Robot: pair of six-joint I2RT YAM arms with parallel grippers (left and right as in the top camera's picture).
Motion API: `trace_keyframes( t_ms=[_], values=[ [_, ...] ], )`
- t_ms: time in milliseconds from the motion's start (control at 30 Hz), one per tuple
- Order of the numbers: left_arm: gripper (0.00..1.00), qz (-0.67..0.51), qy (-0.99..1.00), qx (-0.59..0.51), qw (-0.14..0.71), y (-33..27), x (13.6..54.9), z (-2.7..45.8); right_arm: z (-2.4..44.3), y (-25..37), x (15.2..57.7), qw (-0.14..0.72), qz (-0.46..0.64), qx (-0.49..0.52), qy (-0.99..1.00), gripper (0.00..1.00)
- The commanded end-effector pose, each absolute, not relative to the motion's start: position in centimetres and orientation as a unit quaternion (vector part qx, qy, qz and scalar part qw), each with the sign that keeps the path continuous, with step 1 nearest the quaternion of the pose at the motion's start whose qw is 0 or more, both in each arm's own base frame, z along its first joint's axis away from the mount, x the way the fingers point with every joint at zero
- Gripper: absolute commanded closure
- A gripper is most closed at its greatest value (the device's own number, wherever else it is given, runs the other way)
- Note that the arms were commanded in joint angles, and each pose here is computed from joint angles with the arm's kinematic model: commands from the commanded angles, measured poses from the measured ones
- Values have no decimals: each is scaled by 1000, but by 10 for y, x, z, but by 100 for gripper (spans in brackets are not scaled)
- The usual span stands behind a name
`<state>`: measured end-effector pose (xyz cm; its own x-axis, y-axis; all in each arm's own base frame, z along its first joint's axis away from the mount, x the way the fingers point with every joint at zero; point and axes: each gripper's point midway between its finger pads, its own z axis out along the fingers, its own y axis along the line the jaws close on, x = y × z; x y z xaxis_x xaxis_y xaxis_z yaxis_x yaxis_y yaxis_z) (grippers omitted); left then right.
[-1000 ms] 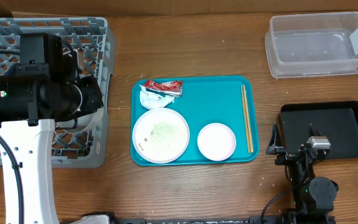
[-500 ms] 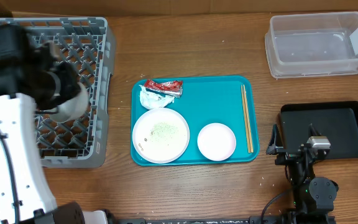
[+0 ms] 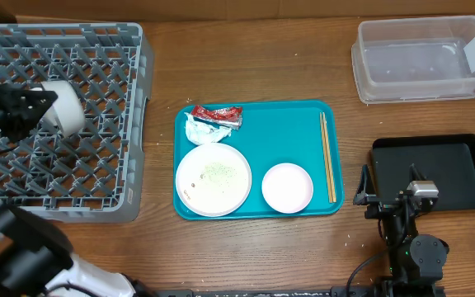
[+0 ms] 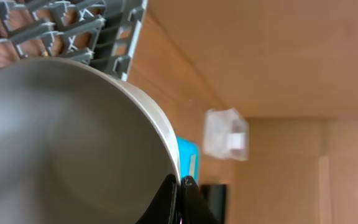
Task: Sort waste into correct bins and load items into the dishwasher
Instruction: 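Release the white bowl and raise the left gripper from the rack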
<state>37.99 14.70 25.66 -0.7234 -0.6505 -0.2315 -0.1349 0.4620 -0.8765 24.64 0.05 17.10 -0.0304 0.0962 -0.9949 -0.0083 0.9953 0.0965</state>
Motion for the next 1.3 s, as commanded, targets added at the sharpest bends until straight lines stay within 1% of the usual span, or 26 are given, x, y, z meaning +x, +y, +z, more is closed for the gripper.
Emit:
trace_keyframes(
  t_ms=[0, 133, 200, 333, 433, 500, 633, 700, 733, 767, 800, 833, 933, 1067, 1167, 1233, 1267],
  values=[
    [96, -529, 751, -278, 281, 179, 386, 228, 170, -2, 246, 698, 33, 35, 715, 0],
    [96, -563, 711, -341, 249, 208, 381, 188, 170, -2, 246, 698, 33, 35, 715, 0],
    [96, -582, 685, -364, 245, 221, 377, 178, 170, -2, 246, 698, 33, 35, 715, 0],
    [96, -589, 662, -393, 247, 242, 366, 165, 170, -2, 246, 698, 33, 35, 715, 0],
    [96, -586, 655, -403, 255, 253, 359, 165, 170, -2, 246, 698, 33, 35, 715, 0],
    [90, -586, 650, -411, 256, 257, 355, 166, 170, -2, 246, 698, 33, 35, 715, 0],
    [66, -587, 639, -429, 253, 265, 348, 167, 170, -2, 246, 698, 33, 35, 715, 0],
    [46, -586, 636, -433, 254, 268, 347, 168, 170, -2, 246, 698, 33, 35, 715, 0],
    [27, -585, 636, -433, 256, 270, 346, 169, 170, -2, 246, 698, 33, 35, 715, 0],
    [13, -582, 638, -432, 260, 272, 346, 171, 170, -2, 246, 698, 33, 35, 715, 0],
    [3, -578, 640, -434, 260, 274, 345, 171, 170, -2, 246, 698, 33, 35, 715, 0],
    [0, -573, 643, -441, 254, 276, 344, 171, 170, -2, 246, 698, 33, 35, 715, 0],
    [0, -549, 660, -452, 242, 282, 340, 177, 170, -2, 246, 698, 33, 35, 715, 0],
    [0, -500, 699, -452, 238, 290, 338, 204, 170, -2, 246, 698, 33, 35, 715, 0],
    [1, -444, 725, -476, 225, 298, 331, 225, 170, -2, 246, 698, 33, 35, 715, 0],
    [7, -401, 745, -482, 228, 301, 324, 244, 170, -2, 246, 698, 33, 35, 715, 0],
    [20, -381, 756, -474, 241, 302, 324, 255, 170, -2, 246, 698, 33, 35, 715, 0]
  ],
)
